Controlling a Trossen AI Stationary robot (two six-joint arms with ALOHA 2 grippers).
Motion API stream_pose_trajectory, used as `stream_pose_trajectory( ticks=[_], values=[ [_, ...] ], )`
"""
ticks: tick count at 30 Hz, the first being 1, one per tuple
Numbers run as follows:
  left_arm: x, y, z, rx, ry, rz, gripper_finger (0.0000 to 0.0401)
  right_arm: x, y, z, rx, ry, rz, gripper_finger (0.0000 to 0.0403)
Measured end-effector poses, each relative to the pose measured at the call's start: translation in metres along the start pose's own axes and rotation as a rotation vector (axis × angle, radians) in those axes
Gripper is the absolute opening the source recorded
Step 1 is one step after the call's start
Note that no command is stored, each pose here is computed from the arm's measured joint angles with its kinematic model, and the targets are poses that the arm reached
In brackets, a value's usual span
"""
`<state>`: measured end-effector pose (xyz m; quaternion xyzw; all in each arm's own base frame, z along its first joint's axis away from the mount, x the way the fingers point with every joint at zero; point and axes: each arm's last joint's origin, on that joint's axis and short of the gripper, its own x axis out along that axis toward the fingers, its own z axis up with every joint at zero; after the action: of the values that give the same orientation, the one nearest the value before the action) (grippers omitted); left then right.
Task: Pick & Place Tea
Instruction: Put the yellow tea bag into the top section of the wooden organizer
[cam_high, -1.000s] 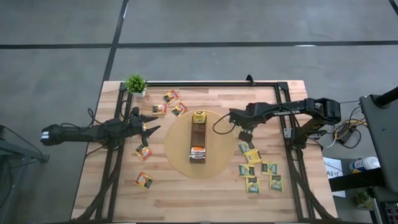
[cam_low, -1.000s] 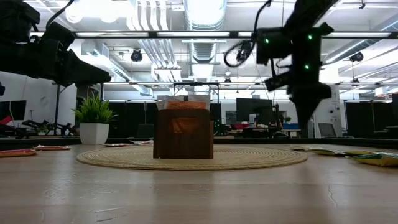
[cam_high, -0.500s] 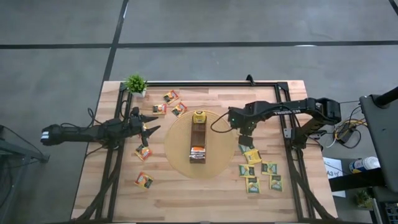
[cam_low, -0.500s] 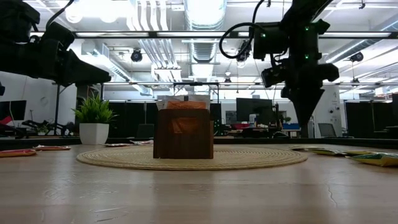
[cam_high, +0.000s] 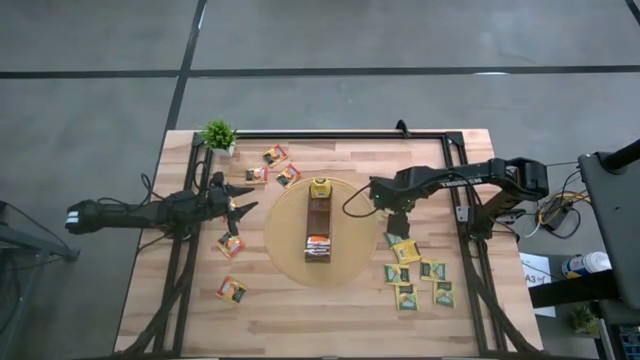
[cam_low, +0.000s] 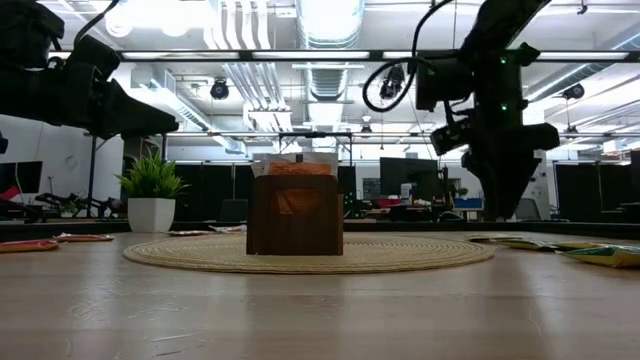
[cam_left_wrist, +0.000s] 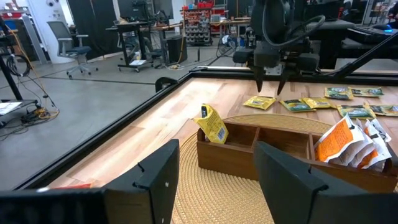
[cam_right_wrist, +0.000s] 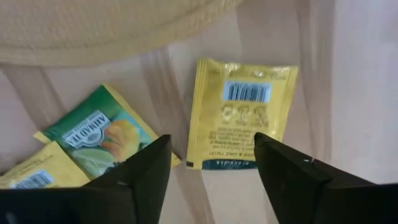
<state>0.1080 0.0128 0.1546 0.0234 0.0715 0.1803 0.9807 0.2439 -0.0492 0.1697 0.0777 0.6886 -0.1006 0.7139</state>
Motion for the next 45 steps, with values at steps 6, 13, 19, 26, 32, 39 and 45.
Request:
stream_pose_trajectory(
  ticks=[6,13,19,26,32,39,45],
  values=[
    [0.000,0.000,0.000,0.000,0.000,0.000,0.0202,0.017,0.000,-0.011,0.026,0.018,-0.002,0.0240],
    [0.000,0.000,0.000,0.000,0.000,0.000,0.0202,0.036,-0.008,-0.019,0.072,-0.030,0.011,0.0221],
    [0.000,0.000,0.000,0.000,0.000,0.000,0.0202,0.040,-0.010,-0.022,0.097,-0.026,-0.002,0.0163],
    [0.000,0.000,0.000,0.000,0.000,-0.001,0.0202,0.036,-0.011,-0.018,0.097,-0.036,-0.040,0.0038],
    [0.000,0.000,0.000,0.000,0.000,-0.001,0.0202,0.018,-0.014,-0.004,0.048,-0.053,-0.138,0.0011],
    [0.000,0.000,0.000,0.000,0.000,-0.001,0.0202,-0.012,-0.003,0.014,-0.173,-0.086,-0.400,0.0008],
    [0.000,0.000,0.000,0.000,0.000,-0.001,0.0202,-0.034,0.021,0.029,-0.481,-0.109,-0.685,0.0008]
  ],
)
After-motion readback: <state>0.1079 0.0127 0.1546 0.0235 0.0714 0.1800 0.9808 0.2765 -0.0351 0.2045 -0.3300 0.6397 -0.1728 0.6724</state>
